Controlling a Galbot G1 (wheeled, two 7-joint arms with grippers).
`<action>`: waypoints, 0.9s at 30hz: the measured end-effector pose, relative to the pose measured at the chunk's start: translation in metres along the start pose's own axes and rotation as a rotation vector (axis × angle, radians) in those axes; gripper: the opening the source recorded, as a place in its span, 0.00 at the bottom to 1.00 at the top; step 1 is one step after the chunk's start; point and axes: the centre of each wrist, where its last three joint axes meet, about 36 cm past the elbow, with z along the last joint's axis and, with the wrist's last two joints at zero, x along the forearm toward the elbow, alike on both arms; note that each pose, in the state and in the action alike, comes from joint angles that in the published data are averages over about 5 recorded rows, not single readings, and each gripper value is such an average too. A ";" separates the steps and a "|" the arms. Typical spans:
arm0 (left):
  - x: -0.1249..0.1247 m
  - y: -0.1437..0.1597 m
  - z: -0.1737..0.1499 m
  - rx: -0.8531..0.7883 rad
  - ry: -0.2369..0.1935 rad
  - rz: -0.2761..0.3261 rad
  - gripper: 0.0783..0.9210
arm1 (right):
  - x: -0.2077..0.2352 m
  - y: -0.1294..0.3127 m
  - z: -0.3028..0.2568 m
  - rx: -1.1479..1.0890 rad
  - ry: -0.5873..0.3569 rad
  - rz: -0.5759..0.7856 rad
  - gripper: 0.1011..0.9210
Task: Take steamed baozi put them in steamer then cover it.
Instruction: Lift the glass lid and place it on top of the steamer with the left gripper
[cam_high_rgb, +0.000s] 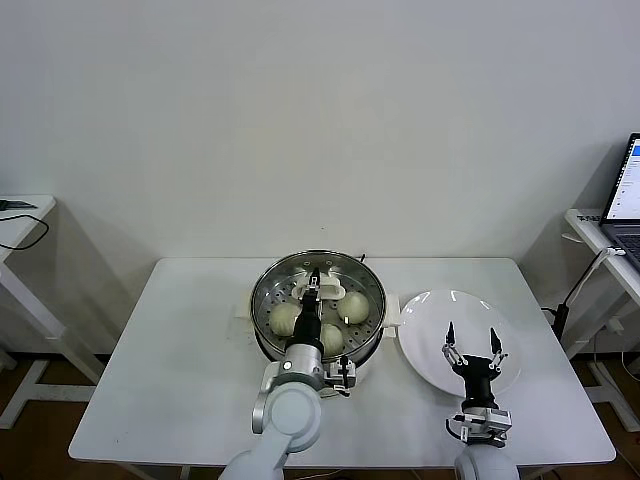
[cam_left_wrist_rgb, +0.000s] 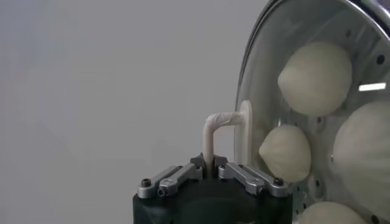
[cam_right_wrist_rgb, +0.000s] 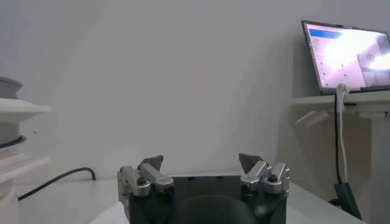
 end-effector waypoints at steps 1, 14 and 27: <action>0.000 0.000 0.000 -0.001 0.000 0.000 0.13 | 0.000 0.000 0.000 0.000 0.000 0.000 0.88; 0.003 -0.002 0.004 0.007 0.005 -0.001 0.36 | 0.002 0.001 0.001 0.003 -0.001 -0.003 0.88; 0.026 0.011 0.014 0.054 -0.008 0.004 0.66 | 0.001 0.005 -0.003 0.013 -0.013 -0.013 0.88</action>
